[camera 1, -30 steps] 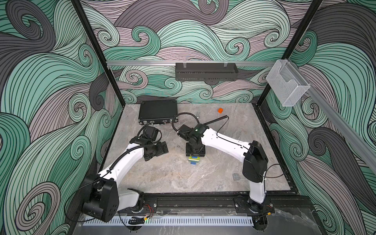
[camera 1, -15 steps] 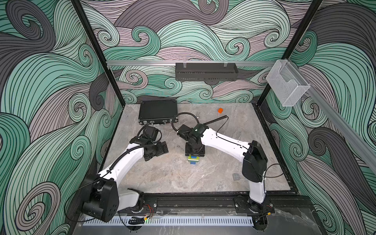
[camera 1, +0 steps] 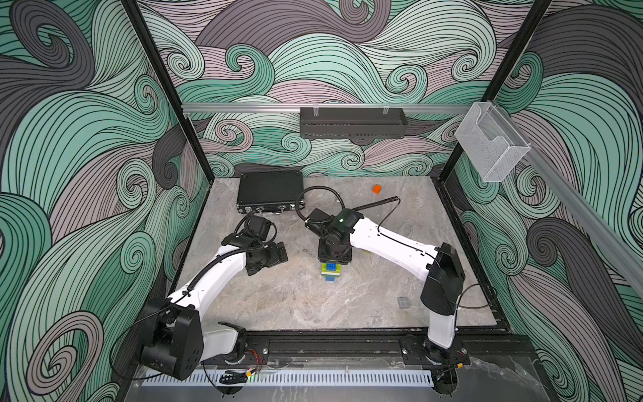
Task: Assemble a carrot with lego
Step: Assemble the lego brick with the lego brick.
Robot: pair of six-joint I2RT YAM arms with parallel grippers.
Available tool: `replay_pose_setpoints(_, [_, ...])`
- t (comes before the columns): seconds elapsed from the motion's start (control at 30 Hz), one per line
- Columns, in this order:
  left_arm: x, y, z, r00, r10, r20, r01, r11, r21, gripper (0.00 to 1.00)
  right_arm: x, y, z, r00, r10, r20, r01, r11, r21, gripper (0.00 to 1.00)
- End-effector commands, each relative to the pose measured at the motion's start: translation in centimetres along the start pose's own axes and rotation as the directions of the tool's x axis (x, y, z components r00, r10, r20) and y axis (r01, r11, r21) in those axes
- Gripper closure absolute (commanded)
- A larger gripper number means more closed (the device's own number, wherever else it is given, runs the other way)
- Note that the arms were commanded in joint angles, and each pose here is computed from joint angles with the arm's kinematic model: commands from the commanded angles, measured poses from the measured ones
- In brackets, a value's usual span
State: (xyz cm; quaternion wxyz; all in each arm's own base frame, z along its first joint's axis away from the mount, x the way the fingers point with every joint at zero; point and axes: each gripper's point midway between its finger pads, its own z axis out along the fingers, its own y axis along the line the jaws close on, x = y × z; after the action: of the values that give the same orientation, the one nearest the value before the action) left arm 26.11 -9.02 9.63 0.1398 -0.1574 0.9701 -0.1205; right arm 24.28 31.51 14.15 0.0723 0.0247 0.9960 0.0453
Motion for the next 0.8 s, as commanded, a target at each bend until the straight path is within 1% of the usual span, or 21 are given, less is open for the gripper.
replay_pose_setpoints(0.0, [-1.2, -0.8, -1.3, 0.999, 0.003, 0.042, -0.004, 0.999, 0.035, 0.02, -0.6, -0.3, -1.8, 0.999, 0.010, 0.051, -0.010, 1.000, -0.006, 0.68])
replay_pose_setpoints(0.1, [-1.2, -0.9, -1.3, 0.999, 0.003, 0.042, -0.004, 0.999, 0.036, 0.01, -0.5, -0.1, -1.9, 0.999, 0.005, 0.051, -0.005, 1.000, -0.009, 0.84])
replay_pose_setpoints(0.17, [-1.2, -0.8, -1.3, 0.999, 0.003, 0.043, -0.005, 0.999, 0.035, 0.01, -0.3, 0.1, -1.8, 0.999, -0.001, 0.046, 0.002, 1.000, -0.010, 0.90])
replay_pose_setpoints(0.23, [-1.2, -0.8, -1.3, 0.999, 0.002, 0.044, -0.004, 0.999, 0.035, 0.01, -0.2, 0.3, -1.6, 0.999, -0.003, 0.040, 0.003, 1.000, -0.010, 0.98])
replay_pose_setpoints(0.27, [-1.2, -0.8, -1.4, 0.999, 0.002, 0.046, -0.003, 0.999, 0.035, 0.01, -0.1, 0.2, -1.5, 0.999, -0.003, 0.037, 0.004, 1.000, -0.006, 1.00])
replay_pose_setpoints(0.77, [-1.1, -0.8, -1.2, 0.999, -0.002, 0.040, 0.001, 0.999, 0.034, 0.02, 0.7, -0.6, 0.5, 1.000, -0.002, -0.004, 0.002, 0.999, 0.042, 1.00])
